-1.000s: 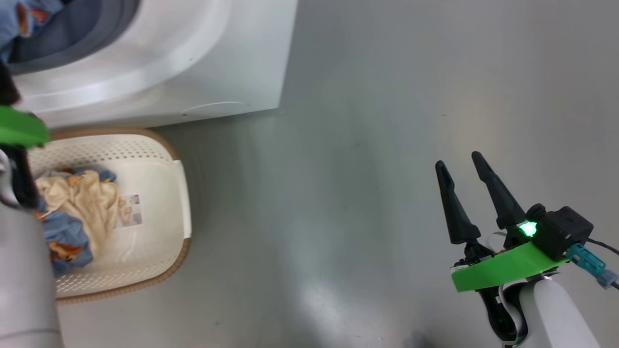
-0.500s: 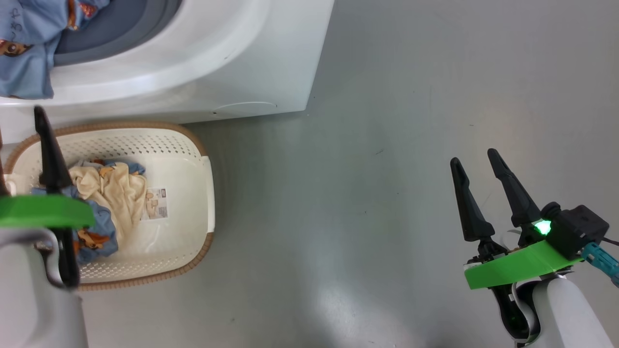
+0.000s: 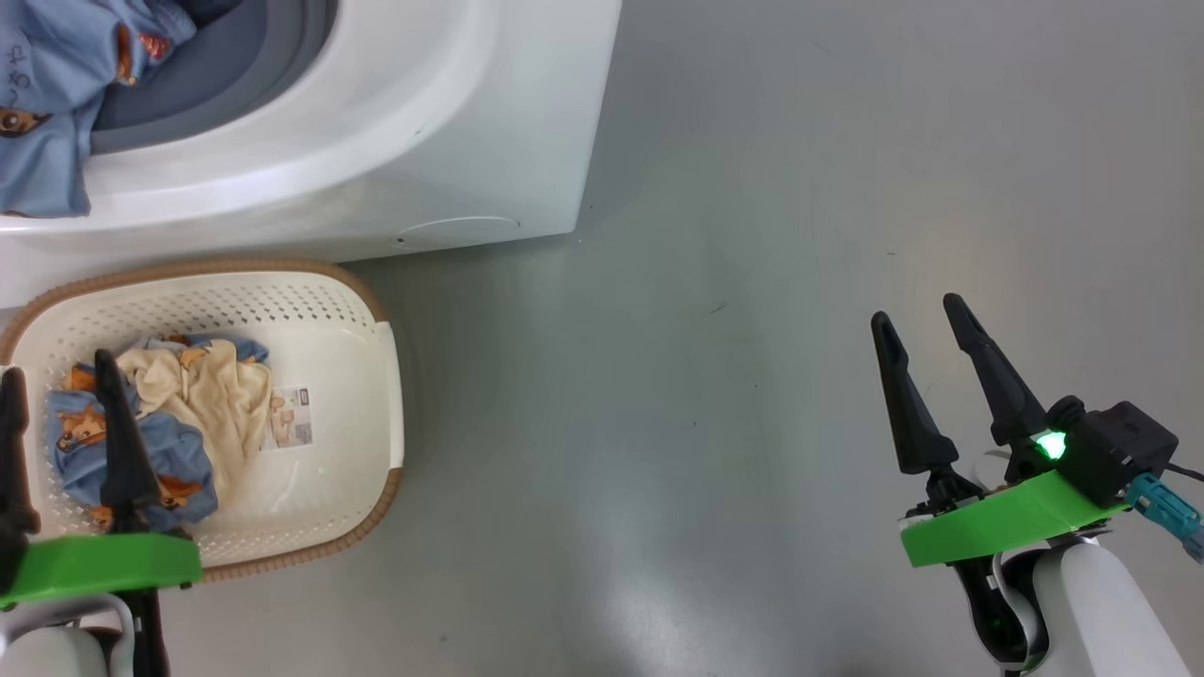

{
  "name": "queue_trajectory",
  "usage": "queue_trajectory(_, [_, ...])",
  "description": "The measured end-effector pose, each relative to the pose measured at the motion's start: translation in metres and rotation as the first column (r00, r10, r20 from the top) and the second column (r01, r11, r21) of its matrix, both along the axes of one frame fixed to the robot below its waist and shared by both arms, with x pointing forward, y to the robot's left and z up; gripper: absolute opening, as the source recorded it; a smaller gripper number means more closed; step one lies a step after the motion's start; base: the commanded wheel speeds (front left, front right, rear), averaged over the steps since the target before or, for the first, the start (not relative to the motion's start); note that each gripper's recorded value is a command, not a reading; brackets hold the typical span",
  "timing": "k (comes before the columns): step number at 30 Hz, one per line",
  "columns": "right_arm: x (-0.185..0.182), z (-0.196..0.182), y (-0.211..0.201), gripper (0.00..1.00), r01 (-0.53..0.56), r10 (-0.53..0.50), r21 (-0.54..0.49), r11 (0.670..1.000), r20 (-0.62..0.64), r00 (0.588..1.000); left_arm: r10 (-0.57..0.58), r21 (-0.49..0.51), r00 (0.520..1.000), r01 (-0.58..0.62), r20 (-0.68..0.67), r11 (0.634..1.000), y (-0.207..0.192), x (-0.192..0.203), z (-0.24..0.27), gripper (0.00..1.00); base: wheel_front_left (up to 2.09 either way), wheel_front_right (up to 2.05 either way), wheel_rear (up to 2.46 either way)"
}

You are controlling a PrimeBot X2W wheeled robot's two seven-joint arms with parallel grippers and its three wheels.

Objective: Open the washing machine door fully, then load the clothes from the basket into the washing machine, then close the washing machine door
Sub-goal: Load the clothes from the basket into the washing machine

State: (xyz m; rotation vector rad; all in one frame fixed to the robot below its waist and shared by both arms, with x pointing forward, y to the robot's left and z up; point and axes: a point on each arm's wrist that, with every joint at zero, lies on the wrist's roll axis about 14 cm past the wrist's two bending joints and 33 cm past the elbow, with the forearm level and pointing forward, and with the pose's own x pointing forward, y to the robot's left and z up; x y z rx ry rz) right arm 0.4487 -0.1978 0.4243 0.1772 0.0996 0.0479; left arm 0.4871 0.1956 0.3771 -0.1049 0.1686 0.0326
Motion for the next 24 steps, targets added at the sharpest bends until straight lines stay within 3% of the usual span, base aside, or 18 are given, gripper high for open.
queue_trajectory(15, [-0.005, -0.005, 0.002, 1.0, -0.007, 0.007, 0.002, 1.0, -0.019, 1.0, 0.012, -0.05, 1.0, -0.013, -0.025, 0.999, -0.004, -0.003, -0.008, 1.0, 0.0, 0.0, 0.0])
queue_trajectory(24, [-0.005, -0.013, 0.009, 1.0, -0.024, 0.025, 0.009, 1.0, -0.039, 0.999, 0.02, -0.06, 1.0, -0.02, 0.006, 0.998, 0.006, 0.043, -0.004, 1.0, 0.0, 0.0, 0.0])
